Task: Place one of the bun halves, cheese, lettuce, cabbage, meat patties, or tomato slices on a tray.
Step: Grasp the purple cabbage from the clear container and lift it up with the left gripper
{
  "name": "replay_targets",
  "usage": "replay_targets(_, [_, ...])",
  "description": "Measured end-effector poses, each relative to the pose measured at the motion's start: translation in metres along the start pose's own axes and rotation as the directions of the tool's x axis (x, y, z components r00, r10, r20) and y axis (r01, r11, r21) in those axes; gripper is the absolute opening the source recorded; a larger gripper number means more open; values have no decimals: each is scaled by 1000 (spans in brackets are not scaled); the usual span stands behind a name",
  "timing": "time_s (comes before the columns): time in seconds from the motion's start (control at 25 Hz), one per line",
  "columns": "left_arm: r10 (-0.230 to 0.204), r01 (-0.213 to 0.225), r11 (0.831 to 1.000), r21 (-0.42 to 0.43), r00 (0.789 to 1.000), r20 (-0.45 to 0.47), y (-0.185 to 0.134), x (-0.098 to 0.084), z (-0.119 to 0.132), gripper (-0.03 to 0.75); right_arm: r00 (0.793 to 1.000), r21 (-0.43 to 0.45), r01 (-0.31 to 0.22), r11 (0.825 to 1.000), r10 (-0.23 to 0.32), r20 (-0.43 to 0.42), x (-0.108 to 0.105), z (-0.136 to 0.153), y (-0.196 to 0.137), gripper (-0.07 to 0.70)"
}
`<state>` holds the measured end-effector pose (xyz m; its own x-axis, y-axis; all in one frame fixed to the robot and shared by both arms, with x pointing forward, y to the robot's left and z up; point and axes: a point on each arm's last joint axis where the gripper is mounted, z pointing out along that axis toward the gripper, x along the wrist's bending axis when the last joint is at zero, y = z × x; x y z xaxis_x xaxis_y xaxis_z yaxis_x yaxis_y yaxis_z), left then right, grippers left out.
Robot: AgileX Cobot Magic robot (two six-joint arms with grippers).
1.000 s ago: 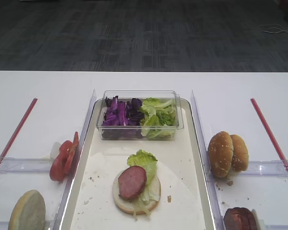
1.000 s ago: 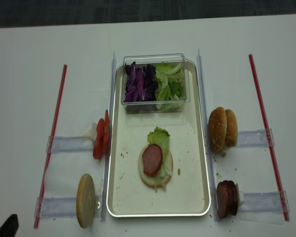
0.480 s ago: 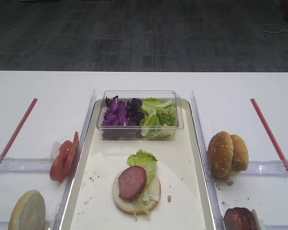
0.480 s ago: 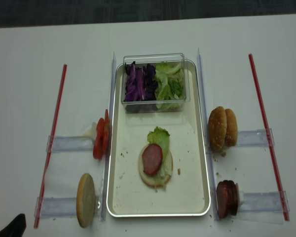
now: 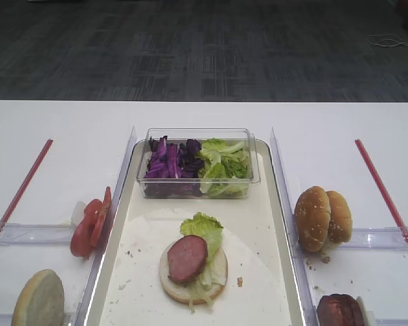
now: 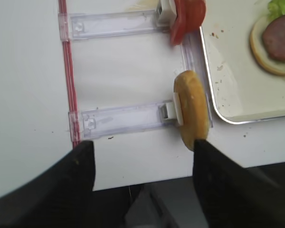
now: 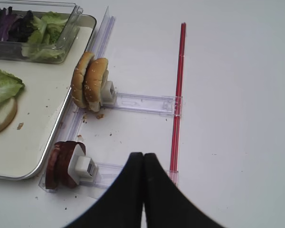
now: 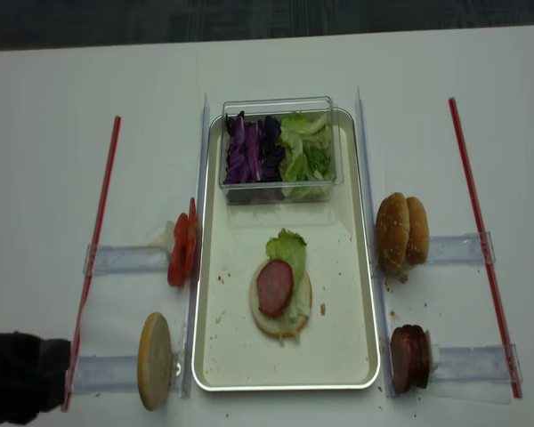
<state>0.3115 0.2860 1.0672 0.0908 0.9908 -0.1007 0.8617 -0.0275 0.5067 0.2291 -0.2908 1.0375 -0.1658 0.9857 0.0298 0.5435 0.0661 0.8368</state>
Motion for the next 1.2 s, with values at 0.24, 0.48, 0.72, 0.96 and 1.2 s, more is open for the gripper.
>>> replay_targets(0.24, [-33,34,990,138,999,-13,61,-4,14,422,1000,0,0,1000,0,0,0,0,0,245])
replay_targets(0.48, [-63,68,970,232,998,-29,122,-7,41,422,1000,0,0,1000,0,0,0,0,0,245])
replay_targets(0.72, [-52,64,963,263,997,-52,178,-7,73,422,1000,0,2,1000,-2,0,0,0,0,238])
replay_targets(0.96, [-36,54,963,263,997,-73,223,-6,101,422,1000,0,2,1000,-2,0,0,0,0,238])
replay_targets(1.2, [-32,51,967,248,997,-77,257,-6,126,422,1000,0,4,1000,-4,0,0,0,0,238])
